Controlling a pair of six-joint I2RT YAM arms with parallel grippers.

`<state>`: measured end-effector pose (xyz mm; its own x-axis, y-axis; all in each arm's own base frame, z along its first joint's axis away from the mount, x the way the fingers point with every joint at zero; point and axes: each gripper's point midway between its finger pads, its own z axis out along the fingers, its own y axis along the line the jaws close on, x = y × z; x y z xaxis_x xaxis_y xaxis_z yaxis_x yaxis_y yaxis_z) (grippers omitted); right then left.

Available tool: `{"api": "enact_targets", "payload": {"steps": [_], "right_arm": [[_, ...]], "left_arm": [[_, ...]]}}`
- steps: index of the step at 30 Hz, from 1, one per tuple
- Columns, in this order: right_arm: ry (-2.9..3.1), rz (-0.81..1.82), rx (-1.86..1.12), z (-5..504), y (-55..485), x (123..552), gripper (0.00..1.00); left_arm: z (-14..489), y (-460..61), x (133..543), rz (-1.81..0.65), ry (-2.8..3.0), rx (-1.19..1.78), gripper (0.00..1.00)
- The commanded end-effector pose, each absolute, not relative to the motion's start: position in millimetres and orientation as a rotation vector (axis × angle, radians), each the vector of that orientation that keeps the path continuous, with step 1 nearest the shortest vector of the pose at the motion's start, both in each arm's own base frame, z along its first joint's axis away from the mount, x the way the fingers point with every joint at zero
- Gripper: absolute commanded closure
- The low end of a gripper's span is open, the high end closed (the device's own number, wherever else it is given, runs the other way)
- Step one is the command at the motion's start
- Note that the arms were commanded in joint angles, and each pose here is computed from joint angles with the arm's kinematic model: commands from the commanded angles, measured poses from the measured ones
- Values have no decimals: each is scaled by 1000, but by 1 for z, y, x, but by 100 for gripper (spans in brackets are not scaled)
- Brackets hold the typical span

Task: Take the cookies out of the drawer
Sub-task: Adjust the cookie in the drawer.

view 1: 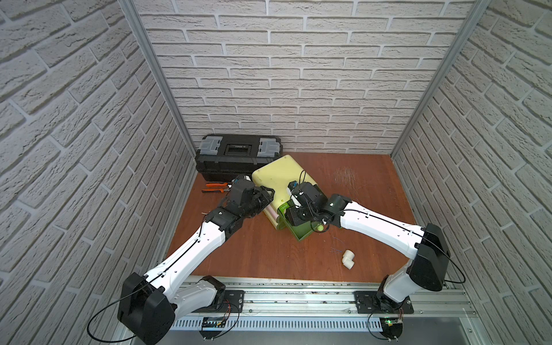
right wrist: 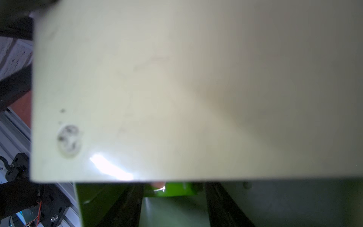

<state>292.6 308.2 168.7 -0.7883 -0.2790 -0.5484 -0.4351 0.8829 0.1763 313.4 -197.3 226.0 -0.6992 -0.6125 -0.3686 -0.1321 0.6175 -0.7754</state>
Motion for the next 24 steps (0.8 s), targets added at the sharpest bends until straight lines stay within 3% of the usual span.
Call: {"api": "enact_targets", "payload": {"steps": [1,12,18,24], "right_arm": [[2486,324,-532,171,305,301,46],[2473,181,-488,183,251,311,51],[2414,305,-777,192,273,289,34],[2186,216,-1219,203,276,282,24]], "left_arm": [[221,-196,312,-979,2218,-582,46],[221,-195,312,-982,2219,-583,45],[223,-193,312,-981,2213,-585,46],[224,-189,311,-970,2213,-583,45]]}}
